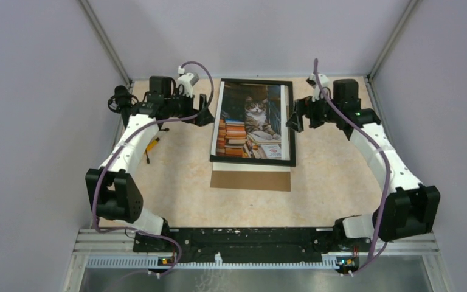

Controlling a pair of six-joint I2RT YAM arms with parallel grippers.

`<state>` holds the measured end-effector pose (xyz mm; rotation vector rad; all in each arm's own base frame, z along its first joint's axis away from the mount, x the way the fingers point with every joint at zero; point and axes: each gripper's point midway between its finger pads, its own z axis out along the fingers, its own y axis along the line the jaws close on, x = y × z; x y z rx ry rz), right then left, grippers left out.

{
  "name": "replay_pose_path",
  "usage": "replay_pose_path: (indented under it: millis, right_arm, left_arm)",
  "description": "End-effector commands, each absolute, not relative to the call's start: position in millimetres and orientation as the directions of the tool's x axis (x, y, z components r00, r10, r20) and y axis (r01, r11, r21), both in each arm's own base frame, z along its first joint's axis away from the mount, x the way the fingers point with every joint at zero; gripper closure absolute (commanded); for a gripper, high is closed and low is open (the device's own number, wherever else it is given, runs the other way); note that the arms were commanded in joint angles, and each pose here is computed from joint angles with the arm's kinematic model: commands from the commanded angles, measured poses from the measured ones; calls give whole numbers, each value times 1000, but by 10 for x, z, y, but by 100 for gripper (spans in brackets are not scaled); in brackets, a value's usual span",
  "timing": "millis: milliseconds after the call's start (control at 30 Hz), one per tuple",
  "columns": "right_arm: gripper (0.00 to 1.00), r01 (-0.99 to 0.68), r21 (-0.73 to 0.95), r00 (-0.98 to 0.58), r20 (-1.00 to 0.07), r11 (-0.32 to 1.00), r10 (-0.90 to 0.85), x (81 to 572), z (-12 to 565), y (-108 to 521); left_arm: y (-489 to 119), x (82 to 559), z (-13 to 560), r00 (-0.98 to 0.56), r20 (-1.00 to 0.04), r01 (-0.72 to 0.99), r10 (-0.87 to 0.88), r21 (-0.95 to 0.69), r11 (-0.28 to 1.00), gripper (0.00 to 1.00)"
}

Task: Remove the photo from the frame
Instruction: Reset both arms

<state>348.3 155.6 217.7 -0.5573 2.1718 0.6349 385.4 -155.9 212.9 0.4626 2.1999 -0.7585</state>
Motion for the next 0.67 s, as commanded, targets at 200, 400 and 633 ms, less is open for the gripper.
replay_pose_path:
  millis: [200, 400, 633]
  right_arm:
    - [1, -403, 157, -526, -846, 902, -88, 3361, 2191, 632]
    - [1, -368, 159, -569, -818, 916, -86, 3163, 1785, 499]
    - [1, -327, 97, -531, -841, 940, -98, 3149, 1788, 389]
  left_arm:
    - [-1258, 3488, 2078, -525, -788, 636, 323, -110, 764, 1]
    - [-1112, 3430, 1702, -585, -738, 581, 336, -92, 809, 1]
    - [-1141, 3404, 1772, -547, -764, 596, 341, -70, 800, 1]
